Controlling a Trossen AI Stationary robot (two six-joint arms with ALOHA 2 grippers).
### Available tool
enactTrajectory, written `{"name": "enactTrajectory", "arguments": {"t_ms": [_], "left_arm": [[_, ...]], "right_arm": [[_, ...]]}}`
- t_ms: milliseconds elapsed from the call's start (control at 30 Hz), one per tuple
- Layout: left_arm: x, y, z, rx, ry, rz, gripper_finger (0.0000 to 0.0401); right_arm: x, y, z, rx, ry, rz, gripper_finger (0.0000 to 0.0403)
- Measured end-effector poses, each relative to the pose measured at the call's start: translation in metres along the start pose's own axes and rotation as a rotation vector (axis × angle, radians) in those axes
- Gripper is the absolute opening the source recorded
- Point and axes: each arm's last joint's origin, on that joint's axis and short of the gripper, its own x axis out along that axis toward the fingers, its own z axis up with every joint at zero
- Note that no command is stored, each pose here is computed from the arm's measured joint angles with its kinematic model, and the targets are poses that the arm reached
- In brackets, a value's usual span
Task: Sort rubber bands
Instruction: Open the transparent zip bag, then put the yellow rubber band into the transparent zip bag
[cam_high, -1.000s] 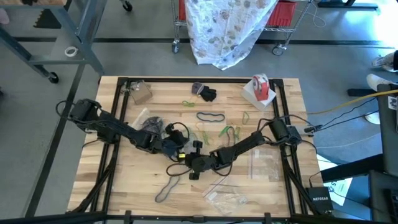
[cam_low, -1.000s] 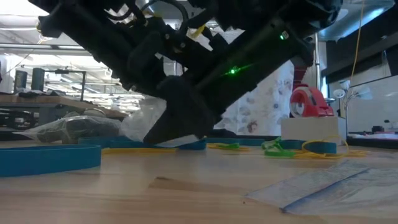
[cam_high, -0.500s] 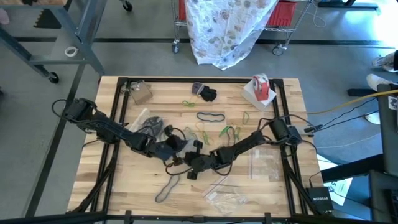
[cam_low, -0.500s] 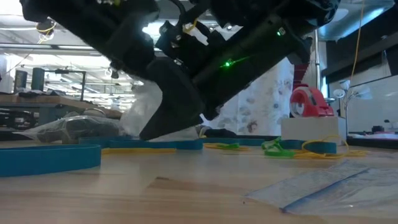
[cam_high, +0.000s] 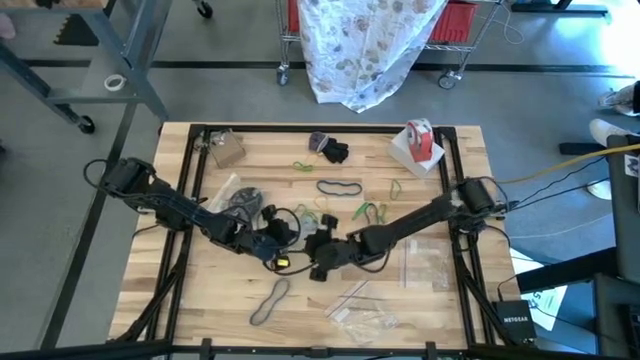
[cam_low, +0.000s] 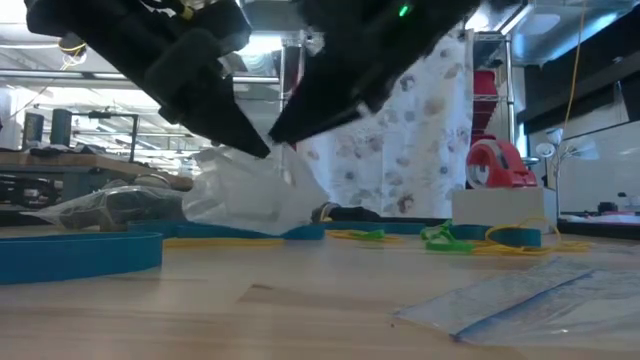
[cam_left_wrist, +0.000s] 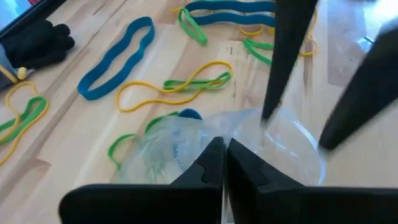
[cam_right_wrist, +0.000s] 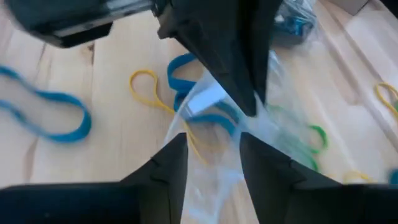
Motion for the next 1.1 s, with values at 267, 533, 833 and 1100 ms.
{"name": "enactTrajectory", "arguments": {"t_ms": [267, 533, 833, 1100], "left_arm": [[0.0, 0.0, 0.0, -0.003, -0.001, -0.002, 0.0001], [0.0, 0.0, 0.0, -0.004, -0.001, -0.002, 0.0001], [0.0, 0.0, 0.0, -0.005, -0.002, -0.002, 0.0001], [0.0, 0.0, 0.0, -0.005, -0.002, -0.002, 0.0001]], "right_arm": [[-0.074, -0.009, 0.002, -0.091, 0.179, 0.018, 0.0145], [-0.094, -0.022, -0.048, 0.012, 0.433, -0.044, 0.0145], [-0.078, -0.03, -0.099, 0.085, 0.523, -0.037, 0.0145], [-0.069, -0.036, -0.111, 0.088, 0.497, -0.068, 0.0118]]}}
